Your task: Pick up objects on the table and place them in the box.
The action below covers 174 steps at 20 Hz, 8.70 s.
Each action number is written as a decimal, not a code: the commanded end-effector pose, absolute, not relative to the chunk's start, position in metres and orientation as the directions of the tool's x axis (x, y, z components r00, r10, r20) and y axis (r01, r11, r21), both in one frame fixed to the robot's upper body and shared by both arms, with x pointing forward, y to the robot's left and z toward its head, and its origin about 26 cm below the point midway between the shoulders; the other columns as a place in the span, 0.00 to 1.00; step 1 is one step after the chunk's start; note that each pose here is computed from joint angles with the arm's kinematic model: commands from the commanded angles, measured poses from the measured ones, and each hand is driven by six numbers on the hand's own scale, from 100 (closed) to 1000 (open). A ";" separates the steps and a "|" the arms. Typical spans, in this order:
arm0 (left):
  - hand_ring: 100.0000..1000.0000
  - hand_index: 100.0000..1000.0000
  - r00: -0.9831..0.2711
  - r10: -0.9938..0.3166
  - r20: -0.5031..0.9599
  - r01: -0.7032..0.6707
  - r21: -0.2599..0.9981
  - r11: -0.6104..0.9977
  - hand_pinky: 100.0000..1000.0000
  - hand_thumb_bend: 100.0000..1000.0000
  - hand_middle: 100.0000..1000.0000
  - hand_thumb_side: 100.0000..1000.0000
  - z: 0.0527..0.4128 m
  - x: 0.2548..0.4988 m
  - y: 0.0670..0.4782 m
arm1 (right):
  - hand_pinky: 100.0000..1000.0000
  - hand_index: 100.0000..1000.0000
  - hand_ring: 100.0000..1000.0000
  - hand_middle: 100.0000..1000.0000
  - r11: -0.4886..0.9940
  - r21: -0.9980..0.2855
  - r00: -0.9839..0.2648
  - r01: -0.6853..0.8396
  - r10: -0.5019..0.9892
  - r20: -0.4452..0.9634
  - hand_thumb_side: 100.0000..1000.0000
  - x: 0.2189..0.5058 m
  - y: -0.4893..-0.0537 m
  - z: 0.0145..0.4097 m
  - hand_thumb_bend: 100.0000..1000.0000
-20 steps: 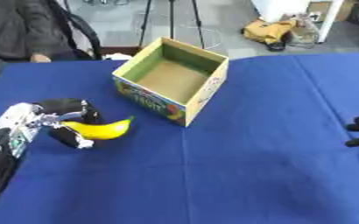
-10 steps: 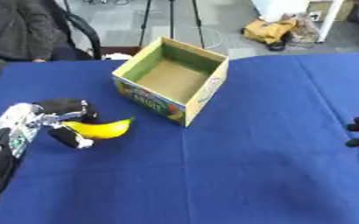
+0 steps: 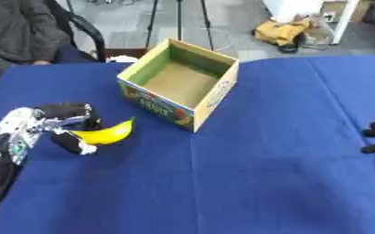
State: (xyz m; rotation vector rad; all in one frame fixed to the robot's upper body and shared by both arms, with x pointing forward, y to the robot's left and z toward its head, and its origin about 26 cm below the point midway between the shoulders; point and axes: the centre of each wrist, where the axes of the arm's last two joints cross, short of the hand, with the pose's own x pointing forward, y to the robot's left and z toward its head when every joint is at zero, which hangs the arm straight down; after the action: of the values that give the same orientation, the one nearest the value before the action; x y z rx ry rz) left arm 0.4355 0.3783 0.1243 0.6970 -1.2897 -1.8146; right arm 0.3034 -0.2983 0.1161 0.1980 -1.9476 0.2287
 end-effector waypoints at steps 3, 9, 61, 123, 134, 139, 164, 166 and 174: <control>0.45 0.60 -0.531 -0.847 -0.040 0.214 0.960 -0.180 0.62 0.38 0.37 0.44 0.158 0.436 0.390 | 0.53 0.71 0.69 0.62 0.965 -0.092 -0.398 -0.245 -0.013 0.917 0.84 0.305 -0.301 0.124 0.00; 0.44 0.60 -0.541 -0.839 -0.062 0.182 0.965 -0.189 0.62 0.40 0.36 0.42 0.175 0.435 0.395 | 0.53 0.71 0.69 0.62 0.965 -0.093 -0.398 -0.246 -0.013 0.917 0.84 0.305 -0.301 0.124 0.00; 0.49 0.74 -0.546 -0.836 -0.047 0.279 0.931 -0.234 0.63 0.41 0.45 0.52 0.144 0.439 0.383 | 0.53 0.71 0.69 0.62 0.965 -0.093 -0.392 -0.247 -0.012 0.920 0.84 0.305 -0.300 0.121 0.00; 0.40 0.68 -0.526 -0.845 -0.096 0.044 0.989 -0.139 0.59 0.33 0.30 0.20 0.235 0.441 0.399 | 0.53 0.71 0.69 0.62 0.957 -0.110 -0.383 -0.268 -0.001 0.924 0.85 0.307 -0.299 0.121 0.00; 0.41 0.68 -0.480 -0.869 -0.119 -0.080 0.993 -0.091 0.60 0.40 0.31 0.17 0.245 0.446 0.400 | 0.53 0.71 0.69 0.62 0.950 -0.126 -0.379 -0.286 0.009 0.925 0.88 0.310 -0.294 0.121 0.00; 0.41 0.68 -0.462 -0.878 -0.127 -0.130 0.989 -0.074 0.60 0.39 0.31 0.17 0.243 0.446 0.402 | 0.53 0.71 0.69 0.62 0.948 -0.139 -0.384 -0.286 0.019 0.923 0.89 0.313 -0.291 0.122 0.00; 0.50 0.73 -0.495 -0.865 -0.082 -0.119 0.993 -0.026 0.63 0.34 0.42 0.32 0.220 0.444 0.402 | 0.53 0.71 0.69 0.62 0.952 -0.133 -0.378 -0.275 0.020 0.926 0.89 0.313 -0.291 0.120 0.00; 0.51 0.73 -0.516 -0.855 -0.060 -0.128 0.992 0.008 0.64 0.30 0.43 0.38 0.218 0.441 0.400 | 0.53 0.71 0.69 0.62 0.954 -0.129 -0.376 -0.271 0.019 0.926 0.89 0.312 -0.292 0.119 0.00; 0.54 0.73 -0.605 -0.768 0.211 -0.096 0.938 0.333 0.68 0.05 0.47 0.66 0.194 0.400 0.392 | 0.53 0.71 0.69 0.62 0.963 -0.102 -0.369 -0.248 0.003 0.929 0.88 0.309 -0.296 0.116 0.00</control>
State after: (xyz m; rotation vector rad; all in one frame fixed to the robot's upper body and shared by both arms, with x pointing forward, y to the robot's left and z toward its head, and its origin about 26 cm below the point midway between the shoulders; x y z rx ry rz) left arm 0.4041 0.3895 0.1662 0.7324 -1.8646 -1.3420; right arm 0.3092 -0.2931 0.1083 0.1850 -1.9106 0.2676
